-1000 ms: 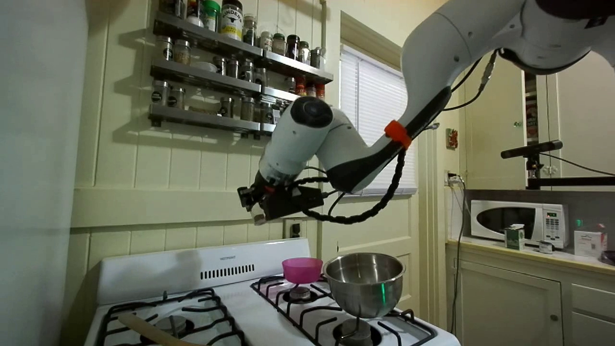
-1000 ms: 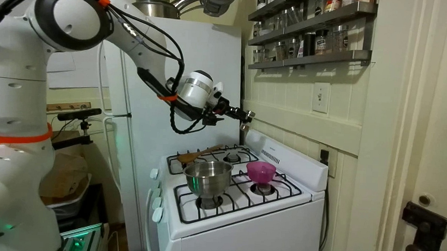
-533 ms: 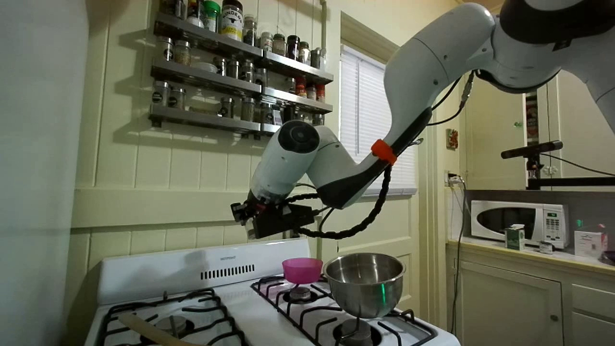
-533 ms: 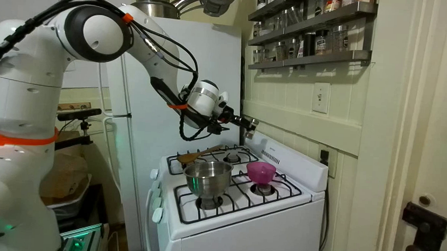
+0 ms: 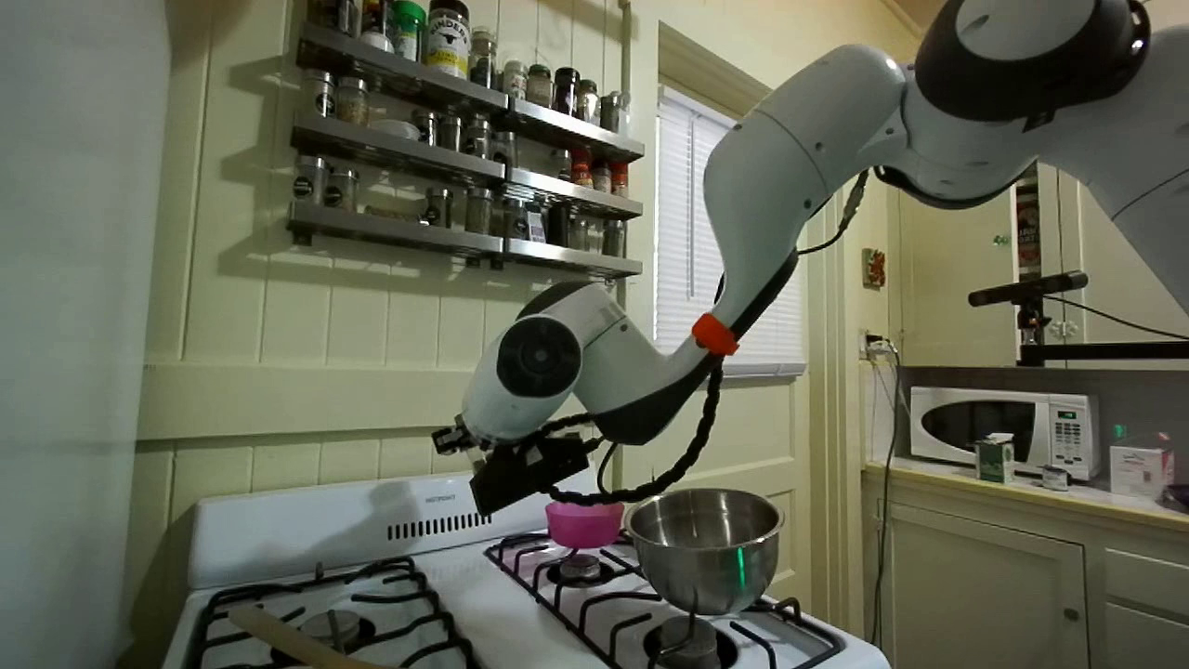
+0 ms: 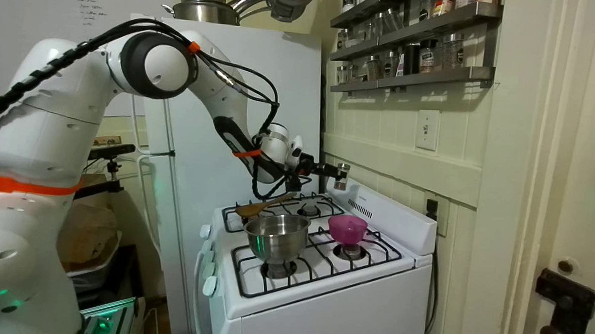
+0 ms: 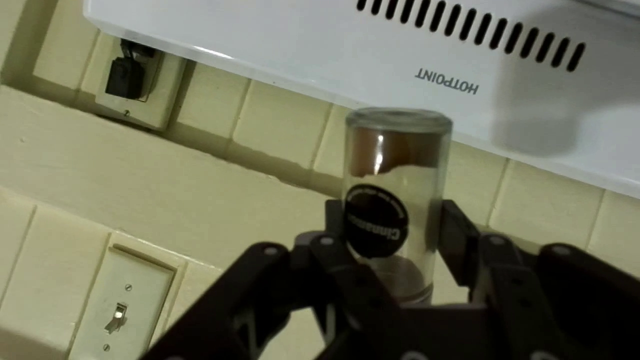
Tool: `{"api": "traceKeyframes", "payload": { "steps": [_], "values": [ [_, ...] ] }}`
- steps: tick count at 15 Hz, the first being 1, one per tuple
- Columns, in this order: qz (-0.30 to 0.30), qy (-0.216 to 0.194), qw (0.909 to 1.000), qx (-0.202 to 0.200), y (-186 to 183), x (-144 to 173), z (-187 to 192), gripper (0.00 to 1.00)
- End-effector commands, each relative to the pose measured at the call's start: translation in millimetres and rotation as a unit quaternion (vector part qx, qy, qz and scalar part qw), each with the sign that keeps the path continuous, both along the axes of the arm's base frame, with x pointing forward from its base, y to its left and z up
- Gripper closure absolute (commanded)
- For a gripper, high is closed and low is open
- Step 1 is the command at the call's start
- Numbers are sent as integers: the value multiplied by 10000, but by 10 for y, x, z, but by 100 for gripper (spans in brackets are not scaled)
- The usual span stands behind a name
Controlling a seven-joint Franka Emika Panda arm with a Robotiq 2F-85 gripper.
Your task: Put the spice bottle on the stove
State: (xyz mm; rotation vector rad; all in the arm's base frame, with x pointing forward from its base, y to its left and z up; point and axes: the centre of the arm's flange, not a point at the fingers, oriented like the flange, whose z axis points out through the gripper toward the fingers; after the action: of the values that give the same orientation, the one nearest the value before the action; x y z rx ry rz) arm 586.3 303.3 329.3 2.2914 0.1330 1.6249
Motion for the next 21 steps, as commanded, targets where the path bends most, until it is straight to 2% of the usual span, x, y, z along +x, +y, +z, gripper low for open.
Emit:
{"api": "traceKeyframes", "payload": {
  "steps": [1, 3, 6, 9, 13, 17, 21],
  "values": [
    [-109, -482, 9988, -41, 149, 163, -354, 77],
    [-198, -699, 9973, 75, 200, 220, -493, 77],
    [-166, -983, 9938, 489, 307, 323, -608, 77],
    [-211, -1124, 9908, 724, 356, 394, -673, 77],
    [-363, -1064, 9857, 1252, 330, 422, -770, 77],
    [-431, -949, 9820, 1577, 329, 431, -861, 77],
    [-483, -818, 9808, 1704, 318, 420, -946, 77]
  ]
}}
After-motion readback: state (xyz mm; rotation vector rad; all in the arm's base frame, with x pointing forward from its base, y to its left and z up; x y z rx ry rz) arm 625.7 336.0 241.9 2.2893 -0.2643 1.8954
